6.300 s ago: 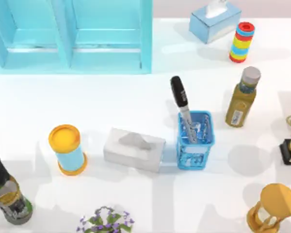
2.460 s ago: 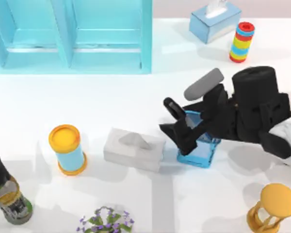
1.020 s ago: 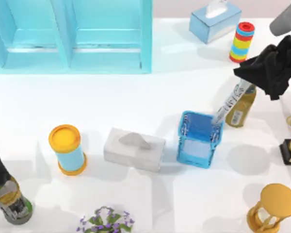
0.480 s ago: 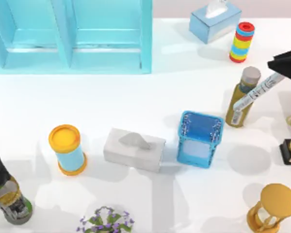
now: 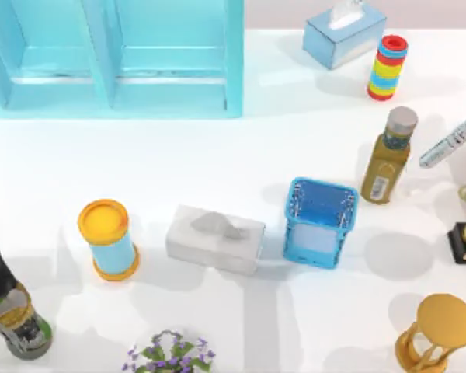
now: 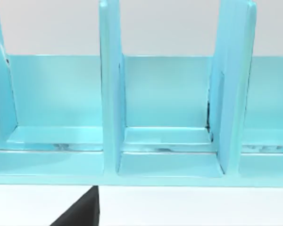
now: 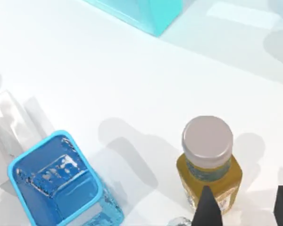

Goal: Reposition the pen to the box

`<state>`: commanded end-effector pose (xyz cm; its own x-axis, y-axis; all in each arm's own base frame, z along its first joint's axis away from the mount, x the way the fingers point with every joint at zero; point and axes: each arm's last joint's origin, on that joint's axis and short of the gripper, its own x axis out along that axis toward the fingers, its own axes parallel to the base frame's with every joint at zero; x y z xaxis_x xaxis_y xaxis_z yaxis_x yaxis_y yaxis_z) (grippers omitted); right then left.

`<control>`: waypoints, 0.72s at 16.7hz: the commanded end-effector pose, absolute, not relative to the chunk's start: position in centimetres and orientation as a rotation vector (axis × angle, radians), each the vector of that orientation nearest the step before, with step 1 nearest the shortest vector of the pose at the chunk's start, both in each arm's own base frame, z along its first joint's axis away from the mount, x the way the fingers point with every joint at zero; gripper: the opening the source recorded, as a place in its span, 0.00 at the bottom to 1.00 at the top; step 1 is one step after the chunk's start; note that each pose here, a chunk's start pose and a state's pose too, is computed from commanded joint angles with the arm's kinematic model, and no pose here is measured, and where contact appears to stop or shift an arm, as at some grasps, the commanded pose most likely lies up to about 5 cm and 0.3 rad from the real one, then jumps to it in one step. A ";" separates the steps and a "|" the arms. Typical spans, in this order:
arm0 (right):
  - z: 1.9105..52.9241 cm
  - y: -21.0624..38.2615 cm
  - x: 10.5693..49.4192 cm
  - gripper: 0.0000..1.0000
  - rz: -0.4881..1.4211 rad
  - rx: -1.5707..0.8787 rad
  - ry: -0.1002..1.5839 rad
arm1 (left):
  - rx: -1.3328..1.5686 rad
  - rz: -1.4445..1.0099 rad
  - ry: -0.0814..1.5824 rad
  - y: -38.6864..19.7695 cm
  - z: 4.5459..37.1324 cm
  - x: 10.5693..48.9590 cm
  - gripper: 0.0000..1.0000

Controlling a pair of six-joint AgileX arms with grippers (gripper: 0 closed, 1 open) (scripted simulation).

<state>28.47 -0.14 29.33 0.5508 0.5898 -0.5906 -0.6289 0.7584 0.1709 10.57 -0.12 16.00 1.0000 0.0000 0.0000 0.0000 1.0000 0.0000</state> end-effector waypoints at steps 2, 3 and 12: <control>31.2 -2.0 27.9 0.00 0.635 -0.098 0.679 | 0.000 0.000 0.000 -0.1 16.0 10.6 1.00; 32.1 -3.0 27.5 0.00 0.587 -0.118 0.685 | 0.000 0.000 0.000 -0.1 16.0 10.6 1.00; 34.7 -10.8 24.1 0.00 0.215 -0.176 0.948 | 0.000 0.000 0.000 -0.1 16.0 10.6 1.00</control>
